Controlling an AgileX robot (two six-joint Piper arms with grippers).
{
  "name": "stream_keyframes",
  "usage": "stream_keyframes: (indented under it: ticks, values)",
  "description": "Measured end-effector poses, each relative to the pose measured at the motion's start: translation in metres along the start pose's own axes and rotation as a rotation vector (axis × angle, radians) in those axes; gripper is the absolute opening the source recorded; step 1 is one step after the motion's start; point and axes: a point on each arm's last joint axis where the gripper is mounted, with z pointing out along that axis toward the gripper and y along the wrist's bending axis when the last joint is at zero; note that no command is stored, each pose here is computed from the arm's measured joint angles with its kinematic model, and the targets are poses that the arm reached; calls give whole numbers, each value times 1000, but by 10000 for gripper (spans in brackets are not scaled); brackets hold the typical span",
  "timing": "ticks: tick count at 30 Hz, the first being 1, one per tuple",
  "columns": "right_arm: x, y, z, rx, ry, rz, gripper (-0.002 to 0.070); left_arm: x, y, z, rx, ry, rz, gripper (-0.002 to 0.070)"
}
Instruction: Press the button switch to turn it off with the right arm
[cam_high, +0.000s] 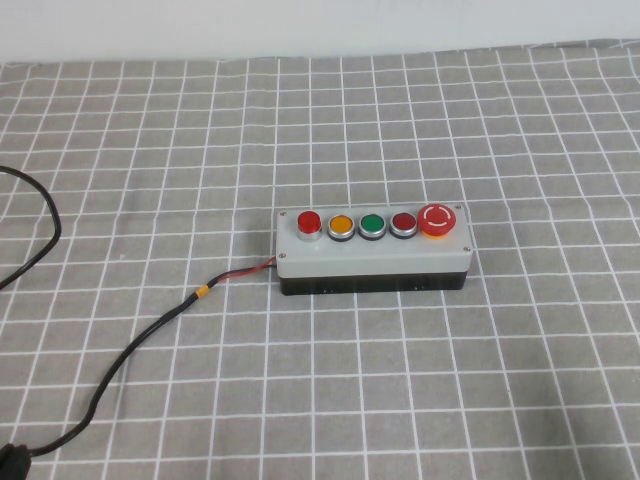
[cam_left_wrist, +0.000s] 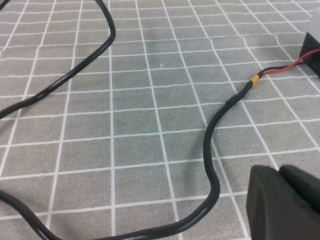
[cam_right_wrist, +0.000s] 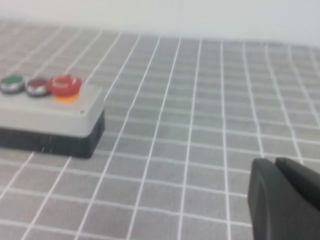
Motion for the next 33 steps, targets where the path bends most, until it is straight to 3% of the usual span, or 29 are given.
stream_keyframes:
  ticks: [9, 33]
  values:
    - [11, 0, -18, 4, -158, 27, -17, 0, 0, 0, 0, 0, 0, -3]
    - [29, 3, -26, -26, -9, -1, -17, 0, 0, 0, 0, 0, 0, -3]
